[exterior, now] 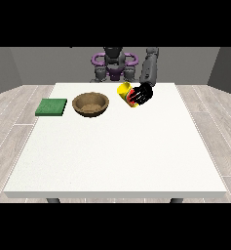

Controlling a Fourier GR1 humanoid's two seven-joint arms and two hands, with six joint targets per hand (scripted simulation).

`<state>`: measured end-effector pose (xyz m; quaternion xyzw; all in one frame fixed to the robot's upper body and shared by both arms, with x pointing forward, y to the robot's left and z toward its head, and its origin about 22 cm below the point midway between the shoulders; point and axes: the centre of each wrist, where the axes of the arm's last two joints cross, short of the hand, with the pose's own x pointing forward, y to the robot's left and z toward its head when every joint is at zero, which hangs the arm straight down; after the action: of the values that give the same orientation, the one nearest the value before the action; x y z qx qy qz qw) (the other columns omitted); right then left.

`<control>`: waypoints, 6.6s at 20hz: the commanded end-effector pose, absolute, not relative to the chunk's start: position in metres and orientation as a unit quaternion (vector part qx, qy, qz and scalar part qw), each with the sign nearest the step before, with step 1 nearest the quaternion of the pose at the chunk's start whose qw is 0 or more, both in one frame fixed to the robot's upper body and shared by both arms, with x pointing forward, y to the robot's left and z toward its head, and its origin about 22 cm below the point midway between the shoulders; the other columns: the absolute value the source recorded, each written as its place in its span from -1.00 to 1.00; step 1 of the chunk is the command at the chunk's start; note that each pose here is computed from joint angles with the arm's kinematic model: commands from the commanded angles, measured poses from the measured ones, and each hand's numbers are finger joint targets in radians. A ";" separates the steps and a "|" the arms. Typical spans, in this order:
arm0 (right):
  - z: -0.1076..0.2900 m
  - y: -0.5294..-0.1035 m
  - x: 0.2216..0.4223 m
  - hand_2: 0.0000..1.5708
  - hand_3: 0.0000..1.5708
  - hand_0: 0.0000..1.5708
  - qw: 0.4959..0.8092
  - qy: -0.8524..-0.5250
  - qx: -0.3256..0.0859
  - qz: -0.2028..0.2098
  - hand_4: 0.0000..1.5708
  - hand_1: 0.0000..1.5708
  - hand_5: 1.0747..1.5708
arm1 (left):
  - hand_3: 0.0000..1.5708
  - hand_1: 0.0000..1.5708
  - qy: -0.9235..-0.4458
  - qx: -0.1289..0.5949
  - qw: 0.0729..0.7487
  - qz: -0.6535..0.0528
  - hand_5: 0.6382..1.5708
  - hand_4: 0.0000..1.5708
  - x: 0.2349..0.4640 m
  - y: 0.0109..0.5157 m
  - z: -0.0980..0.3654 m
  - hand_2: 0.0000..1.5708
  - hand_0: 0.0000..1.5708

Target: Pick the cup and pour the ball into the bowl, then pick the bowl and place it on the pad

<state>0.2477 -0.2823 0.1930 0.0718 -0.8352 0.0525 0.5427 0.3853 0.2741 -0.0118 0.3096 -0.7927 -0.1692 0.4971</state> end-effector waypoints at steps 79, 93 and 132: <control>0.141 -0.256 0.270 -1.00 -1.00 -1.00 0.555 -0.831 0.018 -0.037 -0.40 -1.00 1.00 | -1.00 -1.00 -0.894 -0.012 0.445 0.043 0.92 -1.00 0.406 0.365 0.131 -1.00 -1.00; 0.039 -0.288 0.326 -1.00 -1.00 -1.00 0.612 -0.785 0.045 -0.082 -0.58 -1.00 1.00 | -1.00 -1.00 -0.906 0.052 0.420 -0.023 0.94 -1.00 0.394 0.397 0.280 -1.00 -1.00; -0.033 -0.249 0.364 1.00 0.10 1.00 0.717 -0.684 -0.031 -0.131 0.11 1.00 0.39 | -1.00 -1.00 -0.928 0.009 0.369 -0.045 0.93 -1.00 0.355 0.396 0.394 -1.00 -1.00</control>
<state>0.3804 -0.2573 0.0063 -0.0261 -0.7717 -0.1263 0.6228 0.3566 0.3940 0.3910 0.0089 -0.9303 -0.0479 0.3636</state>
